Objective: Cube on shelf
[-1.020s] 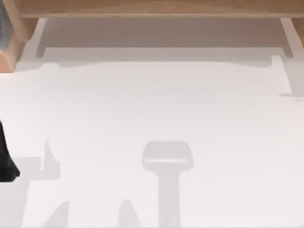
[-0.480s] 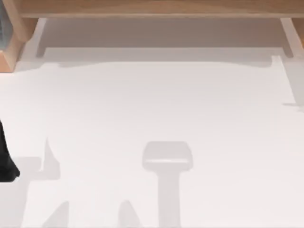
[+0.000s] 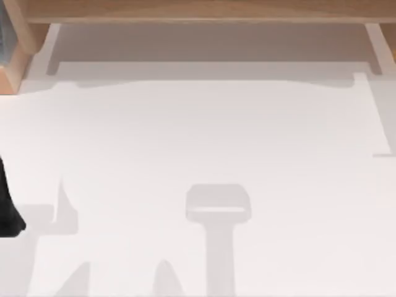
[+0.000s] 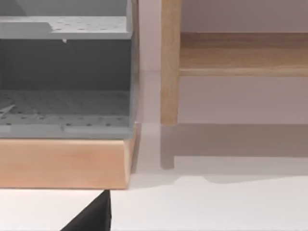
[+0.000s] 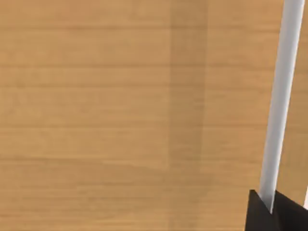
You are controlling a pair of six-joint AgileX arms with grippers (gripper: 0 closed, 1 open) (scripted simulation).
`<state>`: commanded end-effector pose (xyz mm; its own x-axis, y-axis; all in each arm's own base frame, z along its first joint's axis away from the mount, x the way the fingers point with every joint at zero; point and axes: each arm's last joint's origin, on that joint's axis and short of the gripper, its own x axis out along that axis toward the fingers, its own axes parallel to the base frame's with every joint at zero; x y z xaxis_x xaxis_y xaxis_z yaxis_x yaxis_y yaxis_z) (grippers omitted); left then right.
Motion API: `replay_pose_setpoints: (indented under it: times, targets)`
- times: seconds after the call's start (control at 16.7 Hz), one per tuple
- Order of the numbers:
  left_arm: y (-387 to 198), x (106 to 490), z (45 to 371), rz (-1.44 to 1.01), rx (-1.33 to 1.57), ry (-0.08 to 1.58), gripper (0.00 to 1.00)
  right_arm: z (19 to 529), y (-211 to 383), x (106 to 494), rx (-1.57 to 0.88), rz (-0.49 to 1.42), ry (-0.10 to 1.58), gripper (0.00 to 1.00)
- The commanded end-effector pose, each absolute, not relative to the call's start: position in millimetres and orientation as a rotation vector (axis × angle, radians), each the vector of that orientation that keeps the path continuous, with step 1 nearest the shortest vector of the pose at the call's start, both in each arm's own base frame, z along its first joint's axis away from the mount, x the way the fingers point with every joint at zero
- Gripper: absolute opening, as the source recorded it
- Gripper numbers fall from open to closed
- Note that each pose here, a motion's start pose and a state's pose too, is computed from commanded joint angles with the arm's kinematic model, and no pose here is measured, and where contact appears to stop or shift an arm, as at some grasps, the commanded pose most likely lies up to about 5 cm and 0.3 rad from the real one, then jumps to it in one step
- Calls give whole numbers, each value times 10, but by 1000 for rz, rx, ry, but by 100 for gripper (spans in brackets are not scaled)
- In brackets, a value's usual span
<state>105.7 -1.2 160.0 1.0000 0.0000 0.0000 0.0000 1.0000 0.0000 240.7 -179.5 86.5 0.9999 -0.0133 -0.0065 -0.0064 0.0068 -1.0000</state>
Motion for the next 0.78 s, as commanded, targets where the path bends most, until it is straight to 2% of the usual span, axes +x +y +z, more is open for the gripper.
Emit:
replay_pose_setpoints:
  times: [0.06, 0.78]
  targets:
    - [-12, 1057, 1600, 0, 0, 0, 100, 865, -1795, 2407, -1564, -5, 16, 0]
    - [-12, 1057, 1600, 0, 0, 0, 100, 865, -1795, 2407, -1564, -5, 16, 90]
